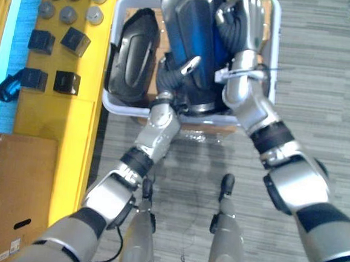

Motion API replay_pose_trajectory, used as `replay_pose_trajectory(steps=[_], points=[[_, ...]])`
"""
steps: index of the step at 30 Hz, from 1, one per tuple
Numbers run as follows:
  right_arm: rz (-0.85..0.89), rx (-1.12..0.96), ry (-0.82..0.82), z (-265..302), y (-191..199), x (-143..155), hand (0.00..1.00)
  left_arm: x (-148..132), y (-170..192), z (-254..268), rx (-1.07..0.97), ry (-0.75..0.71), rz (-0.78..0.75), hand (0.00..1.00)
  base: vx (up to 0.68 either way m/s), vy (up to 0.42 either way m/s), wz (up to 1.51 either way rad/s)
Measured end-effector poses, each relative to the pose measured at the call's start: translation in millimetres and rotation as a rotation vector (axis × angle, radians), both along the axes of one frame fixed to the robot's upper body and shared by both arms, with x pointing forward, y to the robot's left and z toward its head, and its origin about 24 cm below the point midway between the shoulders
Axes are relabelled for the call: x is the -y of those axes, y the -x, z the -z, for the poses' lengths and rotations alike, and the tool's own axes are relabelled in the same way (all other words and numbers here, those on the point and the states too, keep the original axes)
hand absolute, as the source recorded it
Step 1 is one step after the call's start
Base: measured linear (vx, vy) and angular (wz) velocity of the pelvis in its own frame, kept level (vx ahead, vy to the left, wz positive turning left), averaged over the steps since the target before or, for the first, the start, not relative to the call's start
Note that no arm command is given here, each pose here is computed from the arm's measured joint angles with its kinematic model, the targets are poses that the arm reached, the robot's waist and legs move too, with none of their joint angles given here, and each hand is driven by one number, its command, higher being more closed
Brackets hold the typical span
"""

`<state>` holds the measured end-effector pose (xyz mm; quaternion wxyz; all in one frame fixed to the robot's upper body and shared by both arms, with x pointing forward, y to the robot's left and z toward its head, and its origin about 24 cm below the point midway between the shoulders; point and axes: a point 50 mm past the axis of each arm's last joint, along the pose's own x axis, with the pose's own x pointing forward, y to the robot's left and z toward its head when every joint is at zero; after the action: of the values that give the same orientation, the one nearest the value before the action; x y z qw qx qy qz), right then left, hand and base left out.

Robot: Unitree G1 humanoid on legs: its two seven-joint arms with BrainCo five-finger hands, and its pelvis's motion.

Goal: Walk over and take plastic housings, then place them on the shelf

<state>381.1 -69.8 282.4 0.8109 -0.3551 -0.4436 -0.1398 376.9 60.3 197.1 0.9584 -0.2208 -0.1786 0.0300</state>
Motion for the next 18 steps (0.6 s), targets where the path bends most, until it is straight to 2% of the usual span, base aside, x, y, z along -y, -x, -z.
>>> replay_pose_trajectory(steps=[4,13,14,18], points=[[-0.038,0.02,-0.034,6.6,7.5,-8.1,1.0,-10.1,6.2,3.1,0.039,-0.05,-0.105,1.0,0.0,0.001,-0.04],[-0.047,0.041,-0.1,10.4,13.3,-4.4,1.0,-13.6,12.4,-4.8,0.1,-0.152,-0.163,1.0,-0.01,0.0,-0.04],[-0.042,0.036,-0.109,12.3,12.9,-2.4,0.0,-13.5,12.5,-4.5,0.101,-0.164,-0.165,1.0,0.02,0.004,-0.05],[-0.095,0.016,-0.162,17.6,13.8,-0.8,0.0,-13.6,16.0,-3.5,0.112,-0.161,-0.156,1.0,0.04,0.007,-0.01]])
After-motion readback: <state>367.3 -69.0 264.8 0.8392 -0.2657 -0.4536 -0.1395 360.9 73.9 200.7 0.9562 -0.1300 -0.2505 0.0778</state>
